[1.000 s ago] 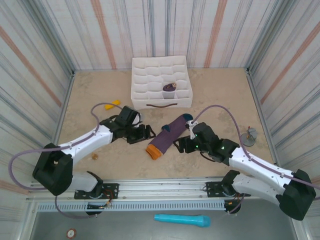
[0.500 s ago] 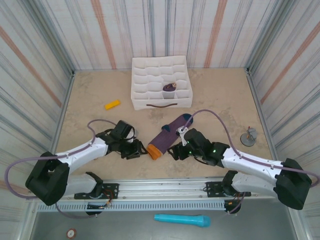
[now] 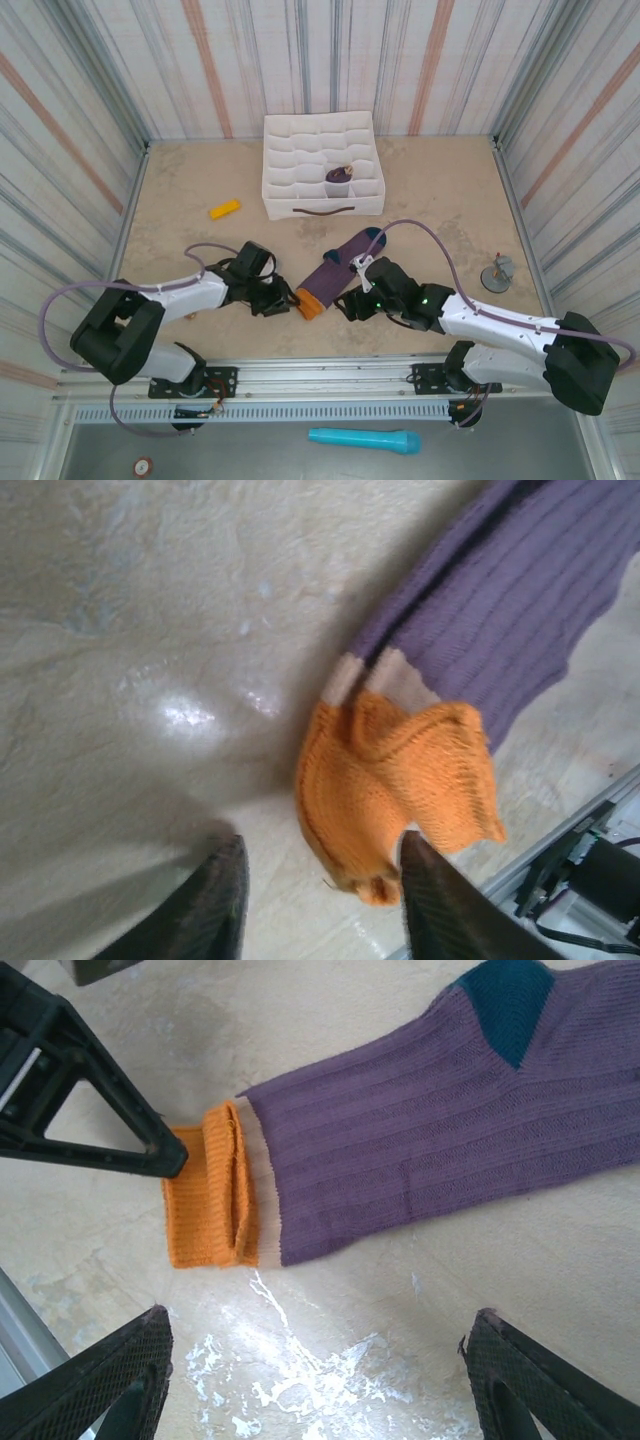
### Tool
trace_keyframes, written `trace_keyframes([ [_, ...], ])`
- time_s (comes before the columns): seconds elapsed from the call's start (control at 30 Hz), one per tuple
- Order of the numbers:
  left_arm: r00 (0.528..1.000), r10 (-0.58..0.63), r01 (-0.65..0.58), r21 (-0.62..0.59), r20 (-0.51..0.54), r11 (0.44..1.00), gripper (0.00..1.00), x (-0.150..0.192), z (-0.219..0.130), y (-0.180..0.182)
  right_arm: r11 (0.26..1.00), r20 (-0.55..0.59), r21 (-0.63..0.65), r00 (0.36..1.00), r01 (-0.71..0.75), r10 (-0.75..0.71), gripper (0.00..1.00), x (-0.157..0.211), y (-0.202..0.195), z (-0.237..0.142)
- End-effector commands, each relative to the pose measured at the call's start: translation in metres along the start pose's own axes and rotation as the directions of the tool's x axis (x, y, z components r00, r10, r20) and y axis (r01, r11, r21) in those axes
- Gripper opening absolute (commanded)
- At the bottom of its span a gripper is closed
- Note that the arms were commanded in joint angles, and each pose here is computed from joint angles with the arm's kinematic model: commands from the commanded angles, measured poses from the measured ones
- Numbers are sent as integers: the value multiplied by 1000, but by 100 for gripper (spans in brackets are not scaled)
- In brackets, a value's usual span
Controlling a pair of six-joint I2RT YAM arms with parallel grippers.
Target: Roll the socks
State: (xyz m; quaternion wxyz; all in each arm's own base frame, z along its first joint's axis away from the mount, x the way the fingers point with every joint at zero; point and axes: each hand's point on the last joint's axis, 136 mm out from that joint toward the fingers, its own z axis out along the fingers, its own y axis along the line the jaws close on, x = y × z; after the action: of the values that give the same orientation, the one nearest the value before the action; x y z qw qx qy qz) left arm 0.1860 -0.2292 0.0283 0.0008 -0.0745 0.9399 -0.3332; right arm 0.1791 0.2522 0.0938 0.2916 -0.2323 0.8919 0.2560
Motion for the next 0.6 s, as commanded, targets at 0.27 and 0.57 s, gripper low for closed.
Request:
trace_keyframes([
  [0.27, 999, -7, 10, 74, -35, 997, 1, 13, 10, -32, 990, -48, -66, 991, 125, -128, 70, 9, 21, 9],
  [0.57, 995, -93, 98, 157, -35, 983, 0, 10, 13, -54, 974, -84, -96, 973, 207, -215, 78, 13, 37, 30],
])
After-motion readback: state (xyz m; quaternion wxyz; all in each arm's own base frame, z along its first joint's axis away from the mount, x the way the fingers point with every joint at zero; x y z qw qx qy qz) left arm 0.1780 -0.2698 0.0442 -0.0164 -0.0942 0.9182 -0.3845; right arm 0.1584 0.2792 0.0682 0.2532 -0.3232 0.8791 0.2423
